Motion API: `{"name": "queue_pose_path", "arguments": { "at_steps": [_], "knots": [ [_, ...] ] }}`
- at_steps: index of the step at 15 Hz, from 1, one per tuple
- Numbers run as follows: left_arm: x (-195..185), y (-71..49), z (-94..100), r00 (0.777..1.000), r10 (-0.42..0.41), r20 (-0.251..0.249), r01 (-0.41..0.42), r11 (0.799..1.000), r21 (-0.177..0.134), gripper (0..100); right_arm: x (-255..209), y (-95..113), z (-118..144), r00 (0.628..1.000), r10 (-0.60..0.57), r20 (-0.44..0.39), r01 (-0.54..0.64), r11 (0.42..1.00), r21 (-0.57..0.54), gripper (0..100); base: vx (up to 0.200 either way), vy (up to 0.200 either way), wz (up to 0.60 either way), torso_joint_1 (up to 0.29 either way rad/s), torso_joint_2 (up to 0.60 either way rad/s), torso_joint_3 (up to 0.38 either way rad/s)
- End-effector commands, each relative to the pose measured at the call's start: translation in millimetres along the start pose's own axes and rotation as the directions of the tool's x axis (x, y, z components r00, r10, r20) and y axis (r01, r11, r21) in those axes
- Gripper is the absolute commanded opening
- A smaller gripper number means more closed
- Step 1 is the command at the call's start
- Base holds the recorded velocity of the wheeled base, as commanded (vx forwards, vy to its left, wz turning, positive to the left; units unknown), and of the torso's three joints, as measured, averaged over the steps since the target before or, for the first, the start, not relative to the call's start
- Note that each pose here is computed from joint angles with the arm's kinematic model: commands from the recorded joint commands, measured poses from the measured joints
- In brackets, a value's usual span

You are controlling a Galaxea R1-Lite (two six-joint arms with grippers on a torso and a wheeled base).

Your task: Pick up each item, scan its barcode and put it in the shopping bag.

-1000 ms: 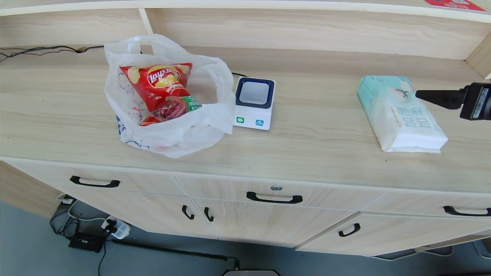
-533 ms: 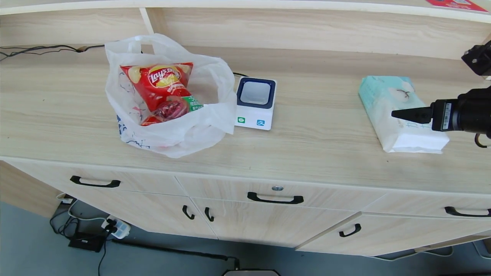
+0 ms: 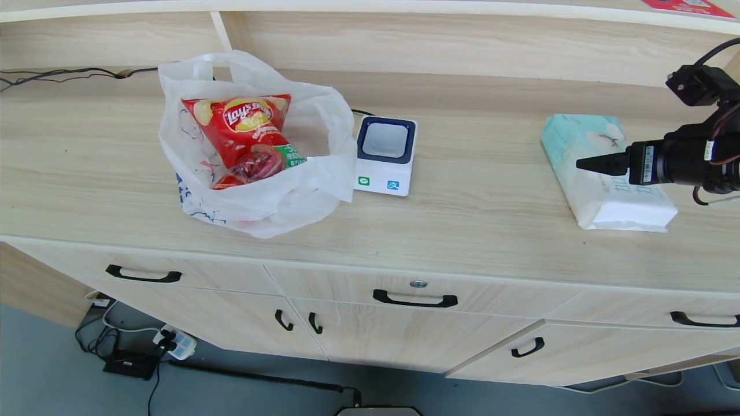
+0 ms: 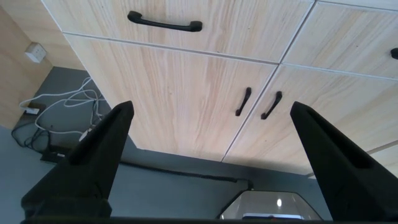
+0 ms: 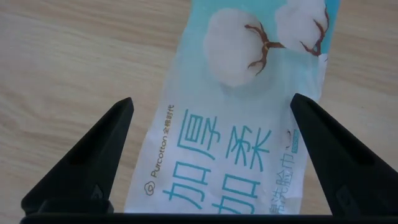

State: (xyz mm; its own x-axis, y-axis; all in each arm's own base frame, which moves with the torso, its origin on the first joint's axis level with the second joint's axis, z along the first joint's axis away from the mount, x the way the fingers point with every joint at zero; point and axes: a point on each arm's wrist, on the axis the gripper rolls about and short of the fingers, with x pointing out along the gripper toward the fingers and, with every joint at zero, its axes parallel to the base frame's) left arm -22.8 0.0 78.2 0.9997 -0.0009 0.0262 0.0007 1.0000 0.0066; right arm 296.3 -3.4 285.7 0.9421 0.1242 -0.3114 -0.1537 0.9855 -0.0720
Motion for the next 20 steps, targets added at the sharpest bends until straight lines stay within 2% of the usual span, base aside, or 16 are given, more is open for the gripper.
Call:
{"name": "queue_pose_path", "arguments": {
  "at_steps": [1,3,6,13,16,20],
  "knots": [
    [0,0.0,0.2,1.0,-0.001,0.0,0.001,1.0,0.0,100,5,-6,1,1.0,-0.027,0.003,0.027,1.0,0.002,100,0.0,0.0,0.0,0.0,0.0,0.0],
    [0,0.0,0.2,1.0,-0.001,0.0,0.001,1.0,0.0,100,0,-10,7,0.998,-0.056,0.021,0.056,0.998,0.006,100,0.0,0.0,0.0,0.0,0.0,0.0],
    [0,0.0,0.2,1.0,-0.001,0.0,0.001,1.0,0.0,100,2,-12,-3,0.998,-0.059,-0.011,0.059,0.998,0.012,100,0.0,0.0,0.0,0.0,0.0,0.0],
    [0,0.0,0.2,1.0,-0.001,0.0,0.001,1.0,0.0,100,8,-2,-6,0.999,-0.027,-0.024,0.027,1.0,0.004,100,0.0,0.0,0.0,0.0,0.0,0.0],
    [0,0.0,0.2,1.0,-0.001,0.0,0.001,1.0,0.0,100,19,-2,-15,0.998,-0.029,-0.064,0.03,0.999,0.01,100,0.0,0.0,0.0,0.0,0.0,0.0],
    [0,0.0,0.2,1.0,-0.001,0.0,0.001,1.0,0.0,100,43,-6,-10,0.999,-0.025,-0.042,0.025,1.0,0.003,100,0.0,0.0,0.0,0.0,0.0,0.0]
  ]
}}
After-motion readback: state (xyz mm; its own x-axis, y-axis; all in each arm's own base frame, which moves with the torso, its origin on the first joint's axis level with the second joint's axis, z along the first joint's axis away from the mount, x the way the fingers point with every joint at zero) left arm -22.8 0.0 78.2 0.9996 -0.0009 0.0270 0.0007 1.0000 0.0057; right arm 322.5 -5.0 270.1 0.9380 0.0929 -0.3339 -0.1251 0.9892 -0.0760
